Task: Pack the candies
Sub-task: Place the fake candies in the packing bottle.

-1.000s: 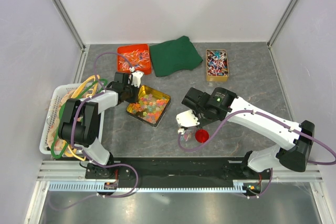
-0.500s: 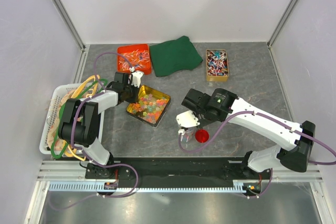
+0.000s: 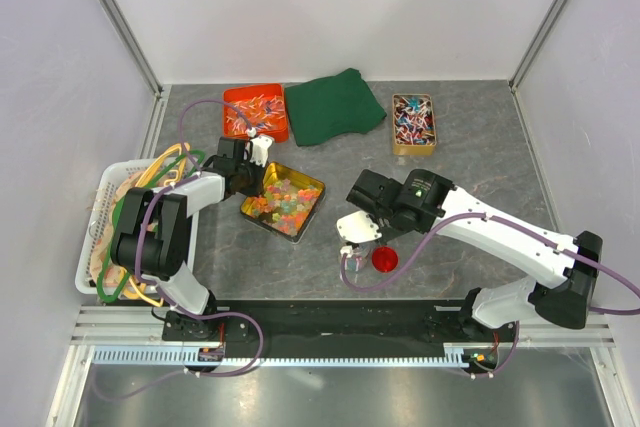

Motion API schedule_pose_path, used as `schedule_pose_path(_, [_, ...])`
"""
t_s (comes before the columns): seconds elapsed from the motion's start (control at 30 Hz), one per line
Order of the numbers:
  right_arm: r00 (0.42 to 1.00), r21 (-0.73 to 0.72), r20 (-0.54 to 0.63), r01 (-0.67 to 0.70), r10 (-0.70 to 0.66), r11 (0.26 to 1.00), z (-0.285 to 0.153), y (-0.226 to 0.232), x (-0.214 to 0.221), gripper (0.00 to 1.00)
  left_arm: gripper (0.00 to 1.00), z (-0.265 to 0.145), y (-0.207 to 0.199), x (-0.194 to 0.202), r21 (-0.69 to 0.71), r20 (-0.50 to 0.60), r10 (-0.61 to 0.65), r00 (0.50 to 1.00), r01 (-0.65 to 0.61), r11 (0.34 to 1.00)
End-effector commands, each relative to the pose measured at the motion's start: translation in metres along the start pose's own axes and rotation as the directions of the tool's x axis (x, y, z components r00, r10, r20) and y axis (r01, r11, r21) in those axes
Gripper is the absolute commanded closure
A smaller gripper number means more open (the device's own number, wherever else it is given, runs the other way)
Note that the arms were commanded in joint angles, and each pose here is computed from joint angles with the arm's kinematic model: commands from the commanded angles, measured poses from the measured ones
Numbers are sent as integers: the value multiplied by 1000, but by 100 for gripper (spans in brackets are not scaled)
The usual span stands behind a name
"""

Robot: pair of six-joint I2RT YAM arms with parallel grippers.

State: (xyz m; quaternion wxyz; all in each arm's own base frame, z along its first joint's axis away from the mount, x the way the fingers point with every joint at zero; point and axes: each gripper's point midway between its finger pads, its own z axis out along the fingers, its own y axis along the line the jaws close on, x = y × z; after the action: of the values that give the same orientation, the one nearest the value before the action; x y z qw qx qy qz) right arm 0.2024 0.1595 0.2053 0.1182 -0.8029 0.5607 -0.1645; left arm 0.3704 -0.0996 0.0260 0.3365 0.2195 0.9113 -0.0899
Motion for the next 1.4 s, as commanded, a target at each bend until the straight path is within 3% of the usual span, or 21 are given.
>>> schedule_pose_path(0.0, [997,-16,-69,24,-25,1000,-16,11,21,100,98,3,4,-18,12,54,13,998,-13,1000])
schedule_pose_path(1.37, [970,42,-180,173,-163,984,-16,19,20,100,98,7,7,-14,6,39,15,999,-15,1000])
